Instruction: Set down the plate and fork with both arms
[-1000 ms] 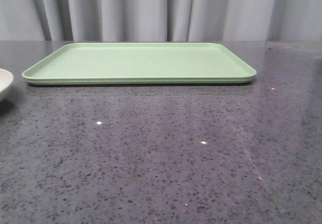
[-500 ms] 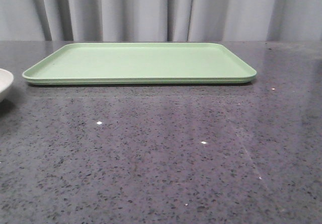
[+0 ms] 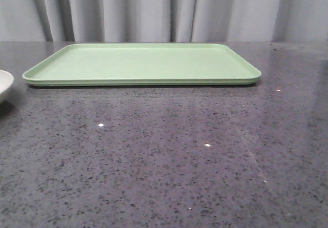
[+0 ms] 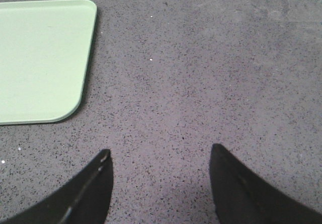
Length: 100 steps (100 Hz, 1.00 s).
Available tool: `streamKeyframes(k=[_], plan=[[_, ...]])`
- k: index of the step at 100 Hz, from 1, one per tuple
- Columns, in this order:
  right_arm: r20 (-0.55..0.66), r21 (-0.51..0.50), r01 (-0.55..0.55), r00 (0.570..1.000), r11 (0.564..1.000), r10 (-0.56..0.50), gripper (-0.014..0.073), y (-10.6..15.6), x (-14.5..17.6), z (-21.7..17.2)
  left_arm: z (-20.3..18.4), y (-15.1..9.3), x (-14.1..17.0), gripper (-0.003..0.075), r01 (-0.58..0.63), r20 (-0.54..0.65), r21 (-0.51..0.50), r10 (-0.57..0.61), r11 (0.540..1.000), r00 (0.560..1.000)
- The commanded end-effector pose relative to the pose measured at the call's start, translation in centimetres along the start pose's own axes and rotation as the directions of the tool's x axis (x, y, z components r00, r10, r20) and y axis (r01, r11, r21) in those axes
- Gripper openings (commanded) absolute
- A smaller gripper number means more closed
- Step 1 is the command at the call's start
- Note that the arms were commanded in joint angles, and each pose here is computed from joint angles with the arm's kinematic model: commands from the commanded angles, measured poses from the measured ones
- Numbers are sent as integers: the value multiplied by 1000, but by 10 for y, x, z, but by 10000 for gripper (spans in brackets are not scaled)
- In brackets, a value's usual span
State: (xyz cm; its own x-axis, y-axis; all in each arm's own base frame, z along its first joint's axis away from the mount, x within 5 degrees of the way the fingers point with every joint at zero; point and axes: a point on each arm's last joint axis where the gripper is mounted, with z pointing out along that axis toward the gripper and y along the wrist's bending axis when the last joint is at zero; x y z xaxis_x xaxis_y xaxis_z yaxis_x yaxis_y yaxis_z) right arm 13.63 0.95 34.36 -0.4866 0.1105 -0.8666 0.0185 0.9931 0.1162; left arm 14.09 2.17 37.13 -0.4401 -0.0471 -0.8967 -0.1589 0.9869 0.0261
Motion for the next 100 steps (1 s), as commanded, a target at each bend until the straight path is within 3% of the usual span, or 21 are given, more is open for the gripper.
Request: streamKeyframes(k=[1, 25, 39, 71, 100], plan=[[87, -2, 16, 996, 1000, -16, 437, 1, -14, -6, 0, 8, -16, 380, 13, 59, -56, -10, 998, 998], [72, 1, 16, 997, 1000, -16, 437, 0, -13, -6, 44, 23, -7, 366, 75, -111, -118, -88, 990, 990], [57, 5, 16, 998, 1000, -16, 437, 0, -12, -6, 66, 25, 0, 366, 33, -206, -111, -56, 993, 977], [57, 5, 16, 998, 1000, -17, 437, 0, -12, -6, 107, 18, 23, 366, 20, -432, -5, -21, 1000, 902], [57, 6, 17, 998, 1000, -18, 437, 0, -12, -6, 133, 20, 41, 366, 19, -559, 5, -13, 1000, 829]])
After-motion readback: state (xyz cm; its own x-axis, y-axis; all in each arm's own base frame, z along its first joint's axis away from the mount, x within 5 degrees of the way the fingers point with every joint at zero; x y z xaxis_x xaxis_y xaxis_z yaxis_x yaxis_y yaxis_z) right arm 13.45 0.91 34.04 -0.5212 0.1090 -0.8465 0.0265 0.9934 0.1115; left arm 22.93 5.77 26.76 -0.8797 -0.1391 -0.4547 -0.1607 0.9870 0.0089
